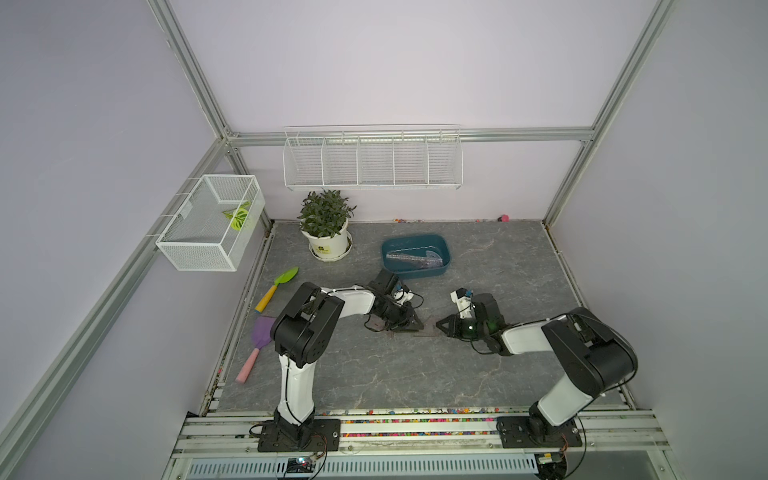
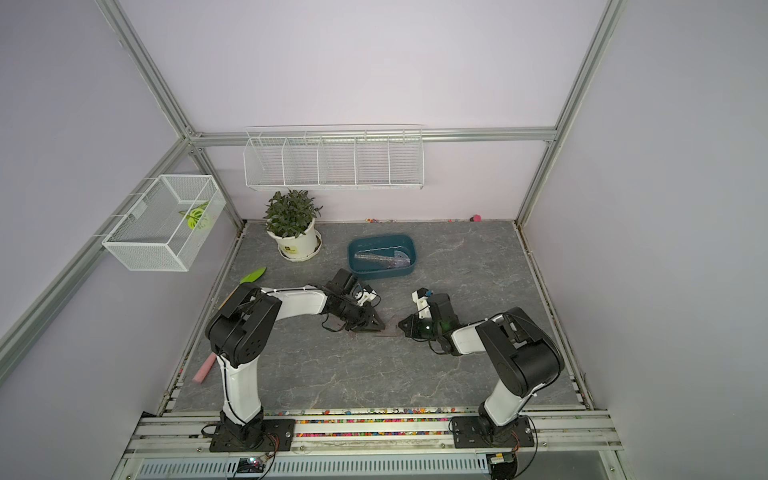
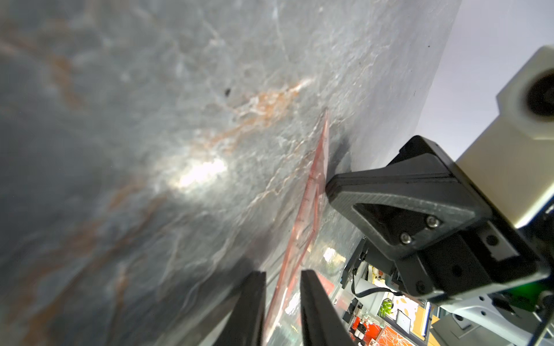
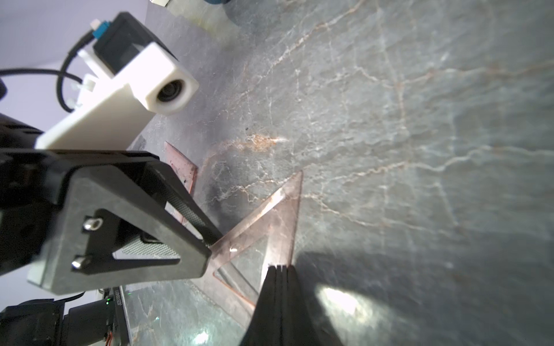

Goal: Put the scattered rulers into the storage box
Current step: Pick up the ruler from the center of the board.

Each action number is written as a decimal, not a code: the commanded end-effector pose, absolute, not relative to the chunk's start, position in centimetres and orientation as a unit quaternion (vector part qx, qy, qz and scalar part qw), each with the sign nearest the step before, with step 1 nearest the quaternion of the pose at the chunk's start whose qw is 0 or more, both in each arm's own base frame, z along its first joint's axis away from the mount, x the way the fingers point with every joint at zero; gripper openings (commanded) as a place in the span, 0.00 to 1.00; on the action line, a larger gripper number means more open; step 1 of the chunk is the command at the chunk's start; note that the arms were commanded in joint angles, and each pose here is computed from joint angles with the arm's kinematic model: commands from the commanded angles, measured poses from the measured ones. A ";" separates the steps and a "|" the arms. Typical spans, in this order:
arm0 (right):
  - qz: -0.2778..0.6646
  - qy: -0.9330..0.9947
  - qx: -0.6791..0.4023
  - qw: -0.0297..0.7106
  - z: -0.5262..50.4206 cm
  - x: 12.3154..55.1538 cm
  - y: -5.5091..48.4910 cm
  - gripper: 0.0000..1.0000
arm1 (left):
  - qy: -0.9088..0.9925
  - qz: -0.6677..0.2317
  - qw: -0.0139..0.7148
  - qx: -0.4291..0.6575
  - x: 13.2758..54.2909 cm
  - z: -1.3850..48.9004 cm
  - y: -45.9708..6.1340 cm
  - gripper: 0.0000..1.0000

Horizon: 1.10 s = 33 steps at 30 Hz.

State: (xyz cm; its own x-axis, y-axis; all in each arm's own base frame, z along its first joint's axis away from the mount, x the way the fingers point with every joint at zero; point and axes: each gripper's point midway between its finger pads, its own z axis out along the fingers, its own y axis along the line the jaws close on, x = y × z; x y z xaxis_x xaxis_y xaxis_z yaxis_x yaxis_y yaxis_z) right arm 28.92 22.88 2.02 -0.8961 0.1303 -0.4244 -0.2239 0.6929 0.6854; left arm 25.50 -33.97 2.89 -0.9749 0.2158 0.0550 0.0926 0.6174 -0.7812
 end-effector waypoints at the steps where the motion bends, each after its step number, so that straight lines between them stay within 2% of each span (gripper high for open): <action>1: 0.343 0.922 -0.005 0.179 -1.3 26.4 21.0 0.00 | -0.900 0.419 0.097 -0.068 24.5 1.0 -33.3 0.21; 3: 0.345 0.922 -0.006 0.178 -1.3 26.2 21.1 0.00 | -0.898 0.424 0.101 -0.065 24.4 0.9 -33.4 0.15; 12: 0.345 0.921 -0.005 0.184 -1.0 26.3 21.0 0.00 | -0.893 0.435 0.102 -0.062 24.4 0.8 -33.7 0.00; 20: 0.357 0.913 -0.004 0.196 0.8 26.6 21.0 0.00 | -0.888 0.444 0.099 -0.064 24.3 1.3 -33.9 0.00; 23: 0.359 0.908 0.002 0.216 3.2 27.4 20.0 0.06 | -0.886 0.450 0.094 -0.069 24.3 2.2 -33.9 0.00; 26: 0.342 0.906 0.014 0.249 5.8 28.4 17.8 0.17 | -0.881 0.458 0.083 -0.078 24.4 3.5 -34.1 0.00; 33: 0.325 0.906 0.036 0.268 7.0 28.9 15.3 0.18 | -0.872 0.478 0.049 -0.094 25.2 7.0 -34.5 0.00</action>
